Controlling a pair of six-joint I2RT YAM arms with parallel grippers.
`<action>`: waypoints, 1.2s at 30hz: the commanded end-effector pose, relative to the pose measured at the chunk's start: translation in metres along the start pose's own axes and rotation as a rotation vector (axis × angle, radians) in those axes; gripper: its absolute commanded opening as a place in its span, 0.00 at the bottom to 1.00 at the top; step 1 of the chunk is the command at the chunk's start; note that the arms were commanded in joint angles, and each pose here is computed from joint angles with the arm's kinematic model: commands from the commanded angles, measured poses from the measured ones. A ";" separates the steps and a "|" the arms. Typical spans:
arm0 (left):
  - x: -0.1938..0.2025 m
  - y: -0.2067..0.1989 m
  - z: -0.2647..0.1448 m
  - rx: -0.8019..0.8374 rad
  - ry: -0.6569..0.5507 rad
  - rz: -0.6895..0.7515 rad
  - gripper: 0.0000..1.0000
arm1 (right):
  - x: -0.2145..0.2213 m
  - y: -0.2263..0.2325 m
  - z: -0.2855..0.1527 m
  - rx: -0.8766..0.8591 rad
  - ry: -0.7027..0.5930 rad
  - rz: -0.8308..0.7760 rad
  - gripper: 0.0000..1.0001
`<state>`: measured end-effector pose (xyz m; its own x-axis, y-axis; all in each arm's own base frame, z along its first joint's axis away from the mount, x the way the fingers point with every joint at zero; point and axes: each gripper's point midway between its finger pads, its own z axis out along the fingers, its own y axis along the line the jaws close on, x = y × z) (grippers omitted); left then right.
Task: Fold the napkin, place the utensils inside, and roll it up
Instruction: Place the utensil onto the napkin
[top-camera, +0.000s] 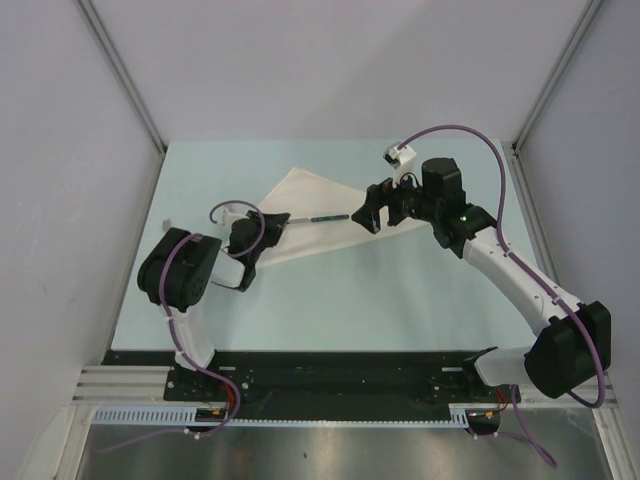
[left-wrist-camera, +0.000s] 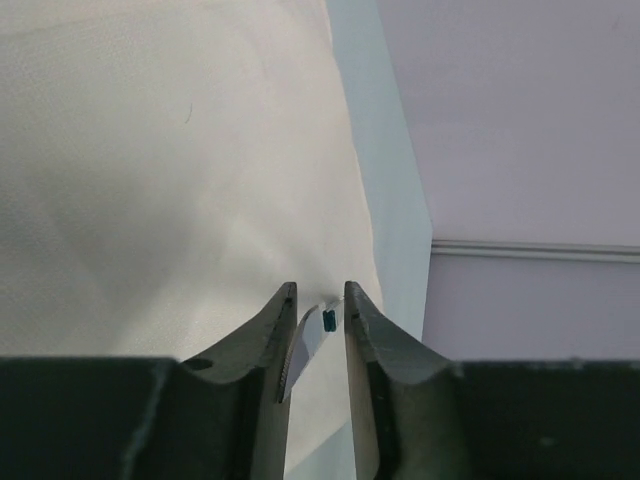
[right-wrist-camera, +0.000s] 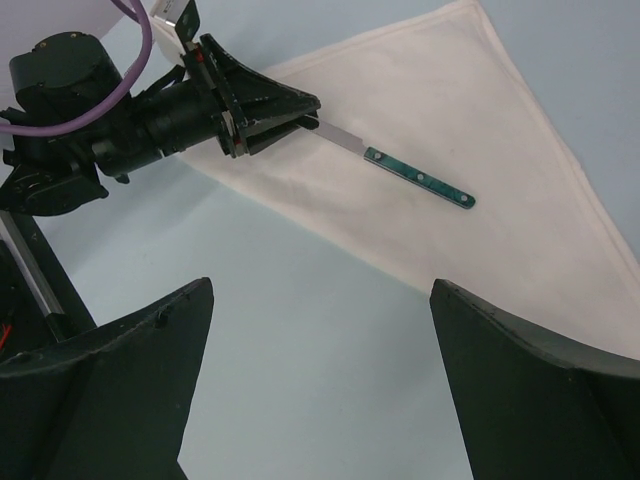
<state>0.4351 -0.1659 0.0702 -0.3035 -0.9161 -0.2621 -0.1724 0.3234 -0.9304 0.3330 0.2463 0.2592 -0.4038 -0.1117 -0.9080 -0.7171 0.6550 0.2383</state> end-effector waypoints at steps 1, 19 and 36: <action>-0.003 -0.006 0.006 -0.011 0.001 0.010 0.34 | -0.021 0.005 -0.010 -0.007 -0.063 -0.031 0.95; -0.046 -0.009 -0.057 -0.138 0.022 0.118 0.93 | -0.020 0.005 -0.007 -0.017 -0.066 -0.025 0.95; -0.199 -0.006 -0.125 -0.469 -0.139 0.585 1.00 | 0.010 -0.020 0.056 0.066 0.077 0.066 0.95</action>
<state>0.3796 0.0079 0.1713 -0.2179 -0.6782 -0.7018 -0.3673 0.7232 -0.5849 0.3485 0.2543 0.2459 -0.4448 -0.1105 -0.8888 -0.6913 0.6733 0.2622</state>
